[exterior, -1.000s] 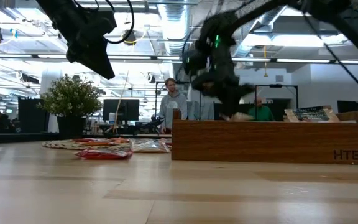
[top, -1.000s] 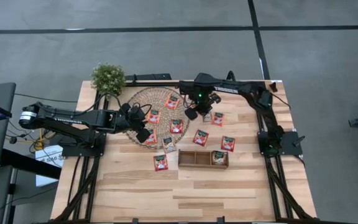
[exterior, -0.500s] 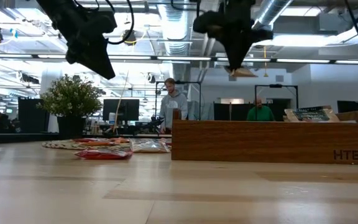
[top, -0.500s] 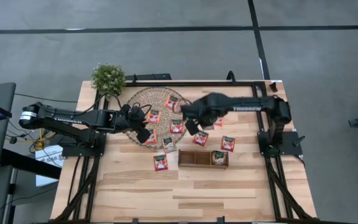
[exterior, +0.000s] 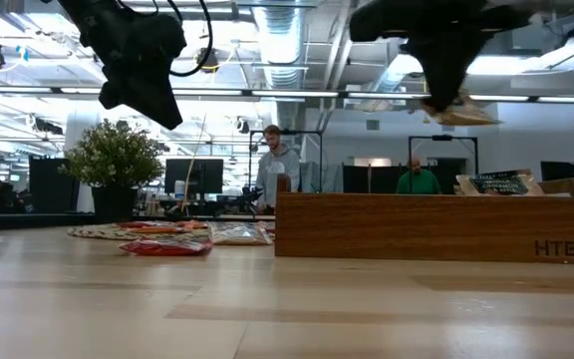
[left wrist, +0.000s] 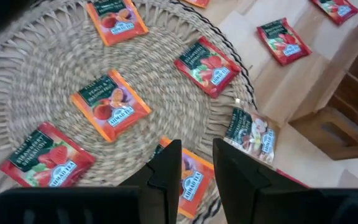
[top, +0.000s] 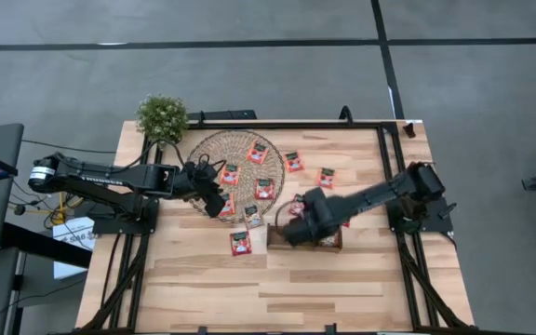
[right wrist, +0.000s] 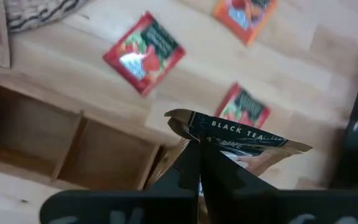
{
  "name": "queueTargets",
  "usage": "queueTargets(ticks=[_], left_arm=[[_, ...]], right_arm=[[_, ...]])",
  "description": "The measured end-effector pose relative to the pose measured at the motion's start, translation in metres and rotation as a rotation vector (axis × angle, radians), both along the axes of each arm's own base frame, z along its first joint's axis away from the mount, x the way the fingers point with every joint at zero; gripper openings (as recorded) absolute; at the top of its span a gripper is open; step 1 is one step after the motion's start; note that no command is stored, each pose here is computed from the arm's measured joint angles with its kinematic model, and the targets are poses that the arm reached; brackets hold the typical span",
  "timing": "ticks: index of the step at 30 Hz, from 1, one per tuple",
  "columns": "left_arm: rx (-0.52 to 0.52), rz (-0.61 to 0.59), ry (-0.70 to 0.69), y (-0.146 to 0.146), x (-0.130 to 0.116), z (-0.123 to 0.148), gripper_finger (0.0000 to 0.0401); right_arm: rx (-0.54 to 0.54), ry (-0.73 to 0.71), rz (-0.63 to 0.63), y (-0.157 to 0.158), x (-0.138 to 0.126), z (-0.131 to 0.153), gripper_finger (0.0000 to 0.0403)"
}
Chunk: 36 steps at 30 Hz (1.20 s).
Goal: Pick & Place Tea
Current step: Put the top brown tea bag into the right slot of the wooden organizer
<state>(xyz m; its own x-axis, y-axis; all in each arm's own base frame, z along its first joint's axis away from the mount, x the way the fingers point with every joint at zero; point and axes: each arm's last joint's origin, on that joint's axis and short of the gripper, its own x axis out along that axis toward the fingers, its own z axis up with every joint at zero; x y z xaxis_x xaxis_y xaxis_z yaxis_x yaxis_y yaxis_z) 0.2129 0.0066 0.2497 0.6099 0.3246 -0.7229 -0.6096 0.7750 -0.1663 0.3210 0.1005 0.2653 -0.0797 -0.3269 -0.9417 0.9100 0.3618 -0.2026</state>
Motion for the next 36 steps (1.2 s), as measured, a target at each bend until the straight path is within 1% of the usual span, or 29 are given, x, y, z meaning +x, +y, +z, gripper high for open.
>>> queueTargets(ticks=[5,8,12,17,20,26,31,36], left_arm=[[-0.011,-0.009,0.000,0.000,0.000,0.000,0.0082],[-0.011,-0.009,0.000,0.000,0.000,0.000,0.0082],[-0.011,-0.009,0.000,0.000,0.000,0.000,0.0082],[-0.011,-0.009,-0.001,0.000,0.000,0.000,0.0082],[-0.010,-0.009,-0.004,0.000,0.000,0.000,0.0082],[-0.008,-0.007,-0.010,0.000,0.001,0.001,0.0082],[-0.008,-0.008,-0.026,0.000,0.002,0.002,0.0082],[-0.007,-0.008,-0.034,0.000,0.003,0.002,0.0082]], right_arm=[[-0.050,-0.086,-0.078,0.029,-0.010,-0.004,0.0000],[-0.069,-0.116,-0.106,0.038,-0.014,-0.008,0.0000],[-0.066,-0.117,-0.109,0.044,-0.018,-0.024,0.0000],[-0.069,-0.107,-0.098,0.046,-0.022,-0.036,0.0000],[-0.077,-0.081,-0.076,0.044,-0.023,-0.040,0.0000],[-0.093,-0.059,-0.069,0.041,-0.025,-0.047,0.0000],[-0.082,-0.069,-0.051,0.041,-0.026,-0.059,0.0000],[-0.108,-0.053,-0.032,0.040,-0.026,-0.064,0.0000]])
